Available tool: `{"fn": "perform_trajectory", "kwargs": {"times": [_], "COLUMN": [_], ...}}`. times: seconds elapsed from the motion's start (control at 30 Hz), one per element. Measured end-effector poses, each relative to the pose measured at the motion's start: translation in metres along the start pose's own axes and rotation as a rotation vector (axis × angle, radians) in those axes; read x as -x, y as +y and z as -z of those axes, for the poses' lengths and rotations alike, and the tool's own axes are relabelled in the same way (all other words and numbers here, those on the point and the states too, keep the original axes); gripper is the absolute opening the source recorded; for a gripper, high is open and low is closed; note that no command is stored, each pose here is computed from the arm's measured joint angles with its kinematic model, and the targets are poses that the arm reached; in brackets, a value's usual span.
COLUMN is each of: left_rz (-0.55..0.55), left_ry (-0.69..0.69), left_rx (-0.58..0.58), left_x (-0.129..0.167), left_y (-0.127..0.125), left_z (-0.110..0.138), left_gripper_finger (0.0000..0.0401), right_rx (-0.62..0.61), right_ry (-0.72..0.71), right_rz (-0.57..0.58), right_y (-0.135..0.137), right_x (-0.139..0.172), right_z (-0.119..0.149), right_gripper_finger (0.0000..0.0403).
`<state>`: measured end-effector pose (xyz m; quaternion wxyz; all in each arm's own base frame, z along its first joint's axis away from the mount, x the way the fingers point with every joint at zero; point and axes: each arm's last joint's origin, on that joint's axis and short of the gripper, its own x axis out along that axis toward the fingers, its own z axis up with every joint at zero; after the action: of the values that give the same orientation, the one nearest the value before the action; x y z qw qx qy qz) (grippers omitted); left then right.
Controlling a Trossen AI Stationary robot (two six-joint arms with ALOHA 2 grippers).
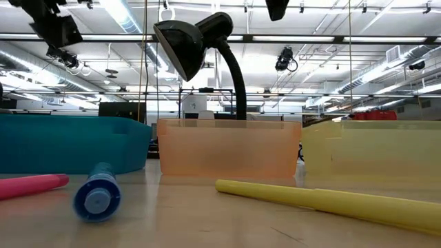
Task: Pick & Place Markers
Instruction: Put the left blue highlighter pen into the yellow bin
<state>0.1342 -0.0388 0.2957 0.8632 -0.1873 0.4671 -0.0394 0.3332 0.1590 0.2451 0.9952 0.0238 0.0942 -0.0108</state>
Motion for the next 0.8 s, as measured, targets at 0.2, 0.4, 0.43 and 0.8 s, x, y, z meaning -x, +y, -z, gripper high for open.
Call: {"fn": "perform_trajectory", "kwargs": {"times": [0.2,0.4,0.43,0.8], "left_rz": [0.019,-0.074,-0.09,-0.19], "left_ry": [0.04,0.097,0.111,0.309], "left_rx": [-0.061,-0.118,-0.128,-0.165], "left_x": [0.014,0.026,0.028,0.017], "left_y": [-0.03,-0.057,-0.061,-0.092], "left_z": [-0.011,-0.011,-0.011,0.004], "left_gripper_finger": [0.0222,0.0222,0.0222,0.0222], "right_rx": [0.007,0.012,0.012,0.013], "right_ry": [0.009,0.014,0.014,0.015], "right_rz": [-0.011,-0.022,-0.024,-0.024], "right_y": [0.004,0.008,0.008,0.009], "right_x": [0.002,0.004,0.004,0.004], "right_z": [0.001,0.003,0.003,0.003], "right_gripper_finger": [0.013,0.013,0.013,0.013]}}
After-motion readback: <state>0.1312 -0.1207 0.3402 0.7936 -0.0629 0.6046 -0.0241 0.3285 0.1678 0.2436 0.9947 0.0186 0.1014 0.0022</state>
